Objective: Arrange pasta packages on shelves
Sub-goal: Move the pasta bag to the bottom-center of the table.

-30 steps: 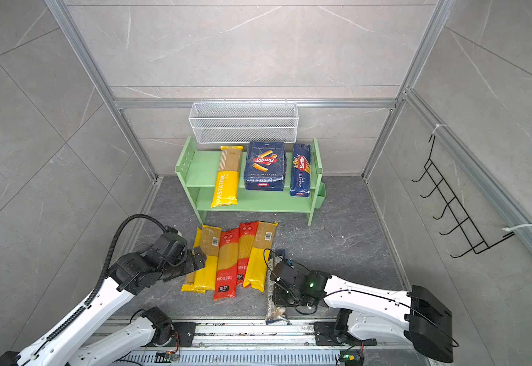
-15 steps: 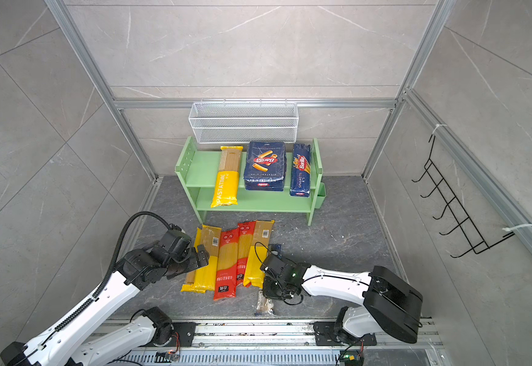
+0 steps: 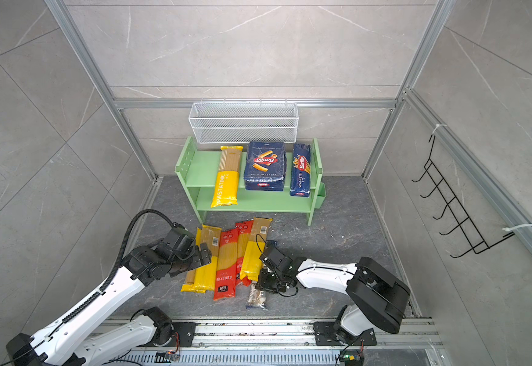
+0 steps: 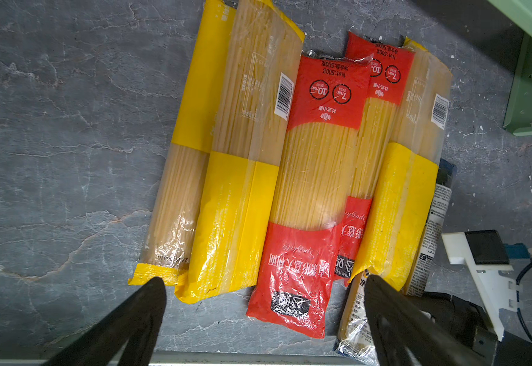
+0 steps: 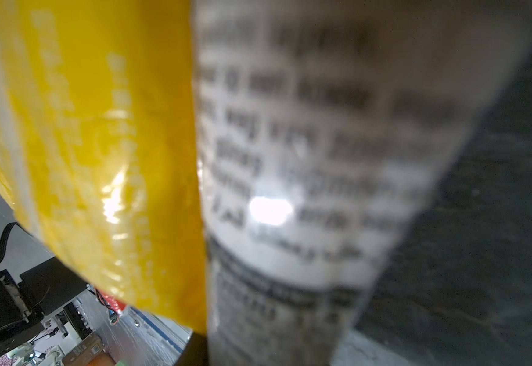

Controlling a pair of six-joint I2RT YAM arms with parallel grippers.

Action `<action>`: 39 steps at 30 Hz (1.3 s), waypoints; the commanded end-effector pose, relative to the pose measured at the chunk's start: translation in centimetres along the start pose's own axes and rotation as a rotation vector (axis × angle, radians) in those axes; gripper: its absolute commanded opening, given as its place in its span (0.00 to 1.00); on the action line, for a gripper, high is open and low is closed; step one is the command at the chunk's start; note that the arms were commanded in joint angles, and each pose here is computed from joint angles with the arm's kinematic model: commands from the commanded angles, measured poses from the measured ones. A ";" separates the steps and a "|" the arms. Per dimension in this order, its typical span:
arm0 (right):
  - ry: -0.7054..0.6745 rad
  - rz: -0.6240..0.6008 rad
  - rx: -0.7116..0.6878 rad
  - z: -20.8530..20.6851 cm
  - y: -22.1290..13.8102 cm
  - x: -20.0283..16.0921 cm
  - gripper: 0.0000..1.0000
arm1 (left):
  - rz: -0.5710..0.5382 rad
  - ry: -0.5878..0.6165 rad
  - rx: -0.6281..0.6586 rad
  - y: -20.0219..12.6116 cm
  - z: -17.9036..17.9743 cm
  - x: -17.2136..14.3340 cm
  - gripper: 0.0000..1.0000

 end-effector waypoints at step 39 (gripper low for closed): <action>-0.034 0.035 -0.038 -0.9 2.8 0.6 0.00 | -0.040 0.025 0.003 -0.5 1.2 -0.9 1.00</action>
Point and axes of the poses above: each gripper's point midway between its finger pads, its own y axis out along the fingers, its own z axis along the line the jaws close on, x = y × z, the point moved 10 cm from there along -y, back along the fingers, and after that the axes turned 8 degrees about y, right-handed, at the moved point
